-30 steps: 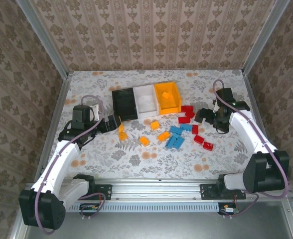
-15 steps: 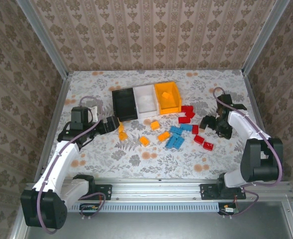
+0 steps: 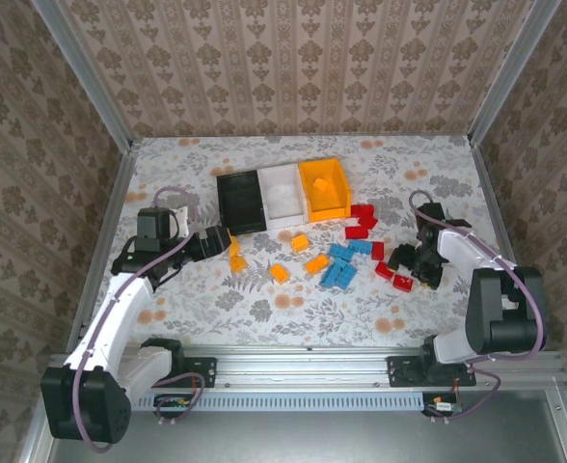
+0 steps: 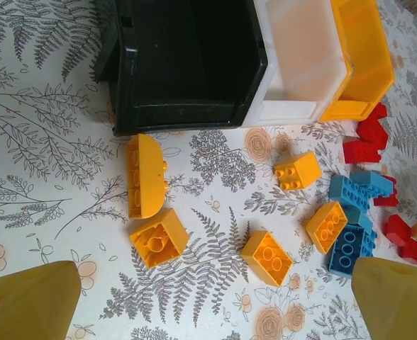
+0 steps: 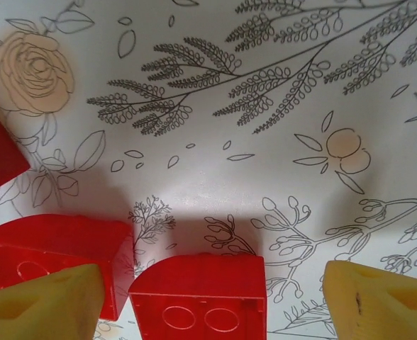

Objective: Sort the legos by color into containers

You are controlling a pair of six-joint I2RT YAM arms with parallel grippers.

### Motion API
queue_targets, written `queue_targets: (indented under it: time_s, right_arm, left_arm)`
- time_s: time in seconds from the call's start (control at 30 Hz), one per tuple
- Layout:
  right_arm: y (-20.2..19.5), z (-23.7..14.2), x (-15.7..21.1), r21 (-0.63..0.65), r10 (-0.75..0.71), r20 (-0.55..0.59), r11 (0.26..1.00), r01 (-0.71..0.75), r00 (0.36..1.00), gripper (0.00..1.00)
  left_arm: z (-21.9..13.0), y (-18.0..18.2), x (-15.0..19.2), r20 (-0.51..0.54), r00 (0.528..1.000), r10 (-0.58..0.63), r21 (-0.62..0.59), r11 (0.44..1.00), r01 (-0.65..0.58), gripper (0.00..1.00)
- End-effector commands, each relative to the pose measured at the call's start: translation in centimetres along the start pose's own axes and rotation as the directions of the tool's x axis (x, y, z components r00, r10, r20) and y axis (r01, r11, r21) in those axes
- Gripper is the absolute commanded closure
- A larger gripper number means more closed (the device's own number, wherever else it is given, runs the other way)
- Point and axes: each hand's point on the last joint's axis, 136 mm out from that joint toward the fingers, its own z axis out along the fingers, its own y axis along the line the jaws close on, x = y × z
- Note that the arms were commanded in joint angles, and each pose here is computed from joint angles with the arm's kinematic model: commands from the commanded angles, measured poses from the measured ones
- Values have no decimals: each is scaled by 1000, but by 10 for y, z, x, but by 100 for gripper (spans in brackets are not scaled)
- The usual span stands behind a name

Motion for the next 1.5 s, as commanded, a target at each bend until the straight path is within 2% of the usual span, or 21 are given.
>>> queue_targets:
  time_s: [0.0, 0.23, 0.37, 0.53, 0.6, 0.7, 0.9, 1.1, 1.37, 1.47]
  right_arm:
    - [1, -1, -1, -21, 13, 20, 1000, -13, 1000, 22]
    - [2, 2, -1, -24, 6, 23, 1000, -6, 1000, 31]
    - [3, 3, 1, -37, 7, 16, 999, -6, 1000, 33]
    - [22, 1, 8, -130, -11, 10, 991, 12, 1000, 28]
    - [31, 1, 14, -149, -44, -5, 988, 43, 999, 23]
    - [31, 3, 20, -138, -67, -18, 988, 64, 998, 13]
    - [22, -18, 17, -102, -72, 59, 992, 78, 996, 10]
    - [19, -34, 18, -102, -60, 102, 992, 71, 993, 13]
    - [19, -16, 26, -93, -60, 40, 994, 63, 997, 20]
    - [22, -10, 28, -89, -71, 30, 993, 73, 997, 26]
  left_arm:
    - [0, -1, 1, -3, 1000, 3, 17, 1000, -3, 0]
    - [-1, 1, 2, 2, 1000, 3, 10, 1000, -3, 0]
    - [-2, 1, 2, 1, 1000, 1, 8, 1000, -1, 0]
    - [-1, 1, 2, 2, 1000, 1, 8, 1000, -1, 0]
    - [-1, 1, 2, 3, 1000, -3, 10, 1000, 3, 0]
    - [-1, 1, 1, 6, 1000, -8, 14, 1000, 8, 0]
    - [-2, 1, 2, 8, 1000, -3, 14, 1000, 3, 0]
    - [0, 1, 1, 8, 1000, -10, 20, 1000, 10, 0]
    - [-1, 1, 2, 8, 1000, -10, 19, 1000, 9, 0]
    - [-1, 2, 4, 4, 1000, -11, 14, 1000, 11, 0]
